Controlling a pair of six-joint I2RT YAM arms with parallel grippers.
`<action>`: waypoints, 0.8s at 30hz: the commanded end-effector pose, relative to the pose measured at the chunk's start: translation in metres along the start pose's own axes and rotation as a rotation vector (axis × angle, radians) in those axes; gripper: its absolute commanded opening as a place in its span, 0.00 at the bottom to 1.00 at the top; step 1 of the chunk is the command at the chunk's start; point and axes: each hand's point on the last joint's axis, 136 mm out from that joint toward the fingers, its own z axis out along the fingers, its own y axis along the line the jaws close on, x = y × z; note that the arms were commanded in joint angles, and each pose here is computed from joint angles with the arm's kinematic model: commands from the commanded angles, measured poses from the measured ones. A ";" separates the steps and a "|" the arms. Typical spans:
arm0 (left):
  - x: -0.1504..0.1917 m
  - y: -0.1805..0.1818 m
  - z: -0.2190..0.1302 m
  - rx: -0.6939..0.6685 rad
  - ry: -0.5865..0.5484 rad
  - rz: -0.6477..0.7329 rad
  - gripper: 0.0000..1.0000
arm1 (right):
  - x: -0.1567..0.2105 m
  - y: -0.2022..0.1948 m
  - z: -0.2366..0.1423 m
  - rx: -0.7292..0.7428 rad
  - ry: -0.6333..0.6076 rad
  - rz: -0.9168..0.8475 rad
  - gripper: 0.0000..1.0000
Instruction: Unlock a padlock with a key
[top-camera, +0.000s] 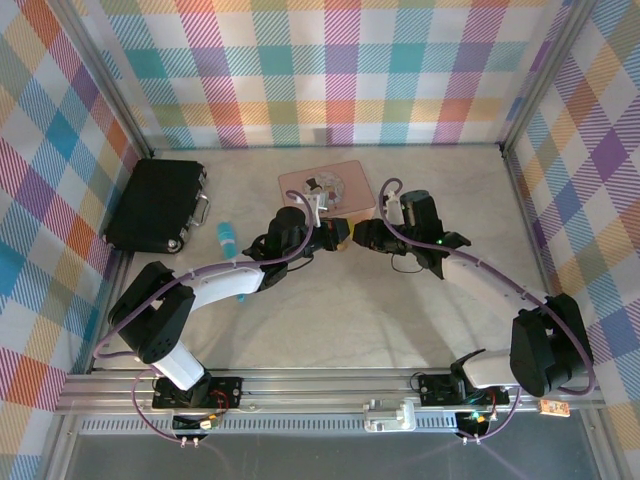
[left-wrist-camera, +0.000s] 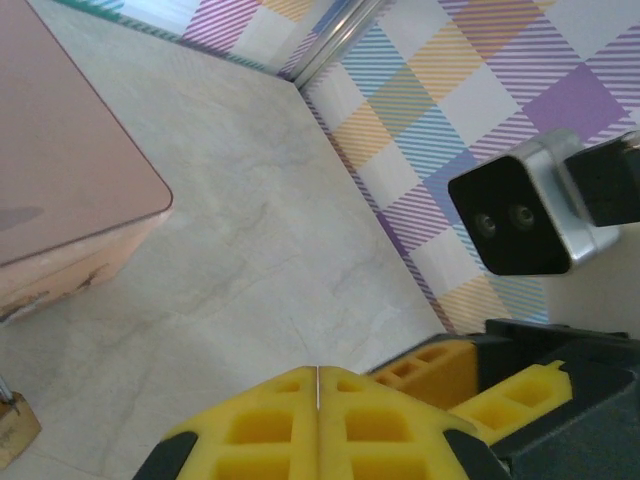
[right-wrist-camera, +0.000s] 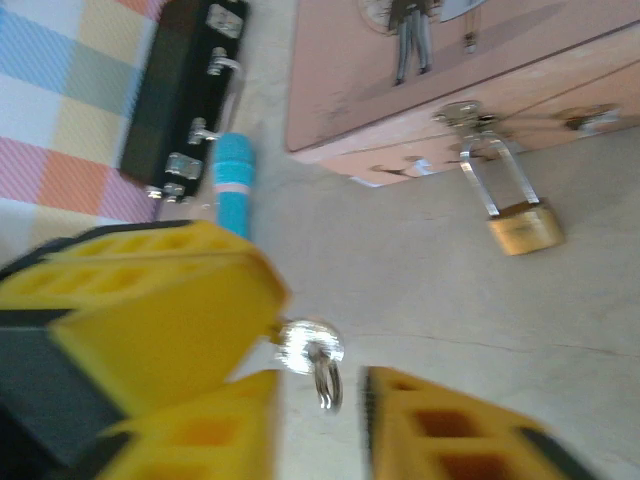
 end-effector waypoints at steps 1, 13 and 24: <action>-0.013 -0.016 -0.012 0.039 -0.005 0.113 0.00 | -0.015 0.029 -0.015 -0.050 -0.037 -0.169 0.56; -0.027 -0.033 -0.043 0.222 0.132 0.199 0.00 | -0.023 0.063 -0.047 -0.366 -0.114 -0.328 0.44; -0.041 -0.054 -0.044 0.333 0.076 0.142 0.00 | -0.021 0.070 -0.039 -0.486 -0.102 -0.303 0.36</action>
